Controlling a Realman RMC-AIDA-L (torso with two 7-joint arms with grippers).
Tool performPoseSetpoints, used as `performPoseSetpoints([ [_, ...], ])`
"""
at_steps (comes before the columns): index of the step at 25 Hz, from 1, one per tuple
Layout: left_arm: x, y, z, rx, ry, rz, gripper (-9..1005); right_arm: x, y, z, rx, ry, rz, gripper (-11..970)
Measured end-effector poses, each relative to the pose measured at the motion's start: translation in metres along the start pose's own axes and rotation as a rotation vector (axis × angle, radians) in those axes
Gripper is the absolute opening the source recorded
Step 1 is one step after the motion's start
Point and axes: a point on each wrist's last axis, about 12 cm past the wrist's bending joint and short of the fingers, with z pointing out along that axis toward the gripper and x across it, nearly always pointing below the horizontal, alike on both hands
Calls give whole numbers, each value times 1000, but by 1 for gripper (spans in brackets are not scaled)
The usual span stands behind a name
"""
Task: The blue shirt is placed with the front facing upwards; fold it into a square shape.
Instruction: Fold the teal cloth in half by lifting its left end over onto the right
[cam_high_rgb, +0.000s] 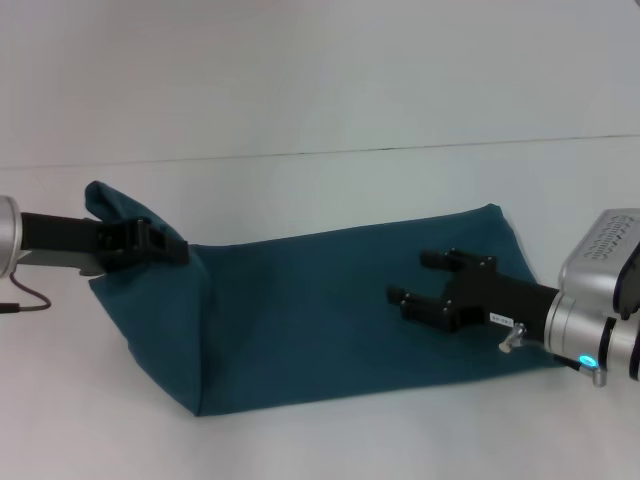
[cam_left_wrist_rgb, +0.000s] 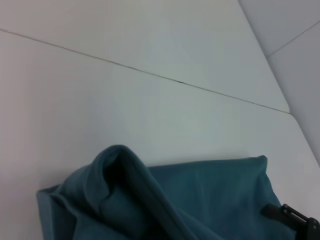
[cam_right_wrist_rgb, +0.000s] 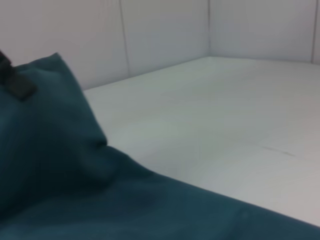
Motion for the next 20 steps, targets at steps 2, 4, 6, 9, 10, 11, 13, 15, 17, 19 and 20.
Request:
performPoseSetpoints([
  [2,-1,-3,1,7,5,5,45,0,4,3,-17,4,-3,773],
  [4,-2,-5,2,13,9,11,45,1,8,6,-34,10,-7,773],
  [6,-3,-8,2,24,6,16,45,1,10,8,-47,15,-9,772],
  [9,-5,-12,1,54,-7,21,45,1,14,11,-65,16,-9,771],
  [10,-6,-13,1,60,-9,23,45,0,16,12,-74,18,-10,771],
  [11,-7,-14,1,64,-11,25,45,0,18,14,-88,21,-13,770],
  [13,-9,-16,1,67,-11,31,45,-2,22,18,-113,28,-23,770],
  [15,-11,-19,2,72,-9,39,45,-2,26,22,-133,30,-34,769],
  [17,-12,-21,2,75,-7,43,45,-3,31,25,-151,30,-42,768],
  [19,-12,-21,2,76,-6,45,45,-4,35,29,-170,35,-48,768],
  [20,-13,-22,2,78,-6,46,45,-4,37,31,-178,40,-53,767],
])
